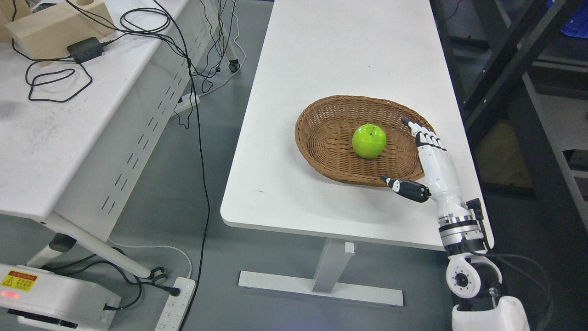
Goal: Place green apple on left shelf middle layer
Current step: 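Reach the right hand into the wicker basket over the green apple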
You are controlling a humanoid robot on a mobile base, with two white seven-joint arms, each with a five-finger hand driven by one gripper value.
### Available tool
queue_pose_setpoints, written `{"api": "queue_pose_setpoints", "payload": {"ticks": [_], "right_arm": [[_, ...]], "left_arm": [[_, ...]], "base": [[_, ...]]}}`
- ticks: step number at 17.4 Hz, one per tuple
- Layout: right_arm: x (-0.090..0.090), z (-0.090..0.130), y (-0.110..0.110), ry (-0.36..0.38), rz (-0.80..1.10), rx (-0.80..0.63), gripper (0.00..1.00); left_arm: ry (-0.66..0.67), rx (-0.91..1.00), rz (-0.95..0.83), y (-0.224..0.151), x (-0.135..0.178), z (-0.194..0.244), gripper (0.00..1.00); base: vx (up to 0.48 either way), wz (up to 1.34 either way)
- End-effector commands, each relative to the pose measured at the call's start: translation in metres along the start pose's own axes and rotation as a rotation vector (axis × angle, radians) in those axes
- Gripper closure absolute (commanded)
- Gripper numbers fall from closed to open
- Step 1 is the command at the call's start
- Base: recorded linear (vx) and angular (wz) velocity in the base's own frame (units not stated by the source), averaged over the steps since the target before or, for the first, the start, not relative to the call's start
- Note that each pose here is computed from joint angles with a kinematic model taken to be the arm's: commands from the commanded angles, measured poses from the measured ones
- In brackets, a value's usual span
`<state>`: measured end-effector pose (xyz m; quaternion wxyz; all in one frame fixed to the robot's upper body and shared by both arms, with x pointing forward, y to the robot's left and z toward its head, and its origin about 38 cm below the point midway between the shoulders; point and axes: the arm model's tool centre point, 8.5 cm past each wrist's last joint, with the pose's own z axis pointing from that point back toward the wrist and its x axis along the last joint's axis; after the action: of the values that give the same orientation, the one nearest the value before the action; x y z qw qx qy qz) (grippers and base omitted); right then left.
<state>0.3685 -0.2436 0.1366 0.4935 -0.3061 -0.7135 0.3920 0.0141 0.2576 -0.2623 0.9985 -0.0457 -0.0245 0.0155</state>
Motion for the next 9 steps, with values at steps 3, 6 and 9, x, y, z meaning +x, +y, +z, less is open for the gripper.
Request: {"api": "queue_pose_setpoints", "payload": {"ticks": [3, 6, 9], "right_arm": [[0.015, -0.013, 0.001, -0.061, -0.048, 0.039, 0.00], [0.031, -0.016, 0.025, -0.111, -0.042, 0.180, 0.00], [0.037, -0.014, 0.045, -0.127, -0.011, 0.272, 0.00]], "left_arm": [[-0.022, 0.016, -0.005, 0.011, 0.014, 0.002, 0.00], [-0.022, 0.016, -0.005, 0.011, 0.014, 0.002, 0.00], [-0.022, 0.016, -0.005, 0.011, 0.014, 0.002, 0.00]], "base": [[0.202, 0.08], [0.176, 0.08], [0.136, 0.05]]}}
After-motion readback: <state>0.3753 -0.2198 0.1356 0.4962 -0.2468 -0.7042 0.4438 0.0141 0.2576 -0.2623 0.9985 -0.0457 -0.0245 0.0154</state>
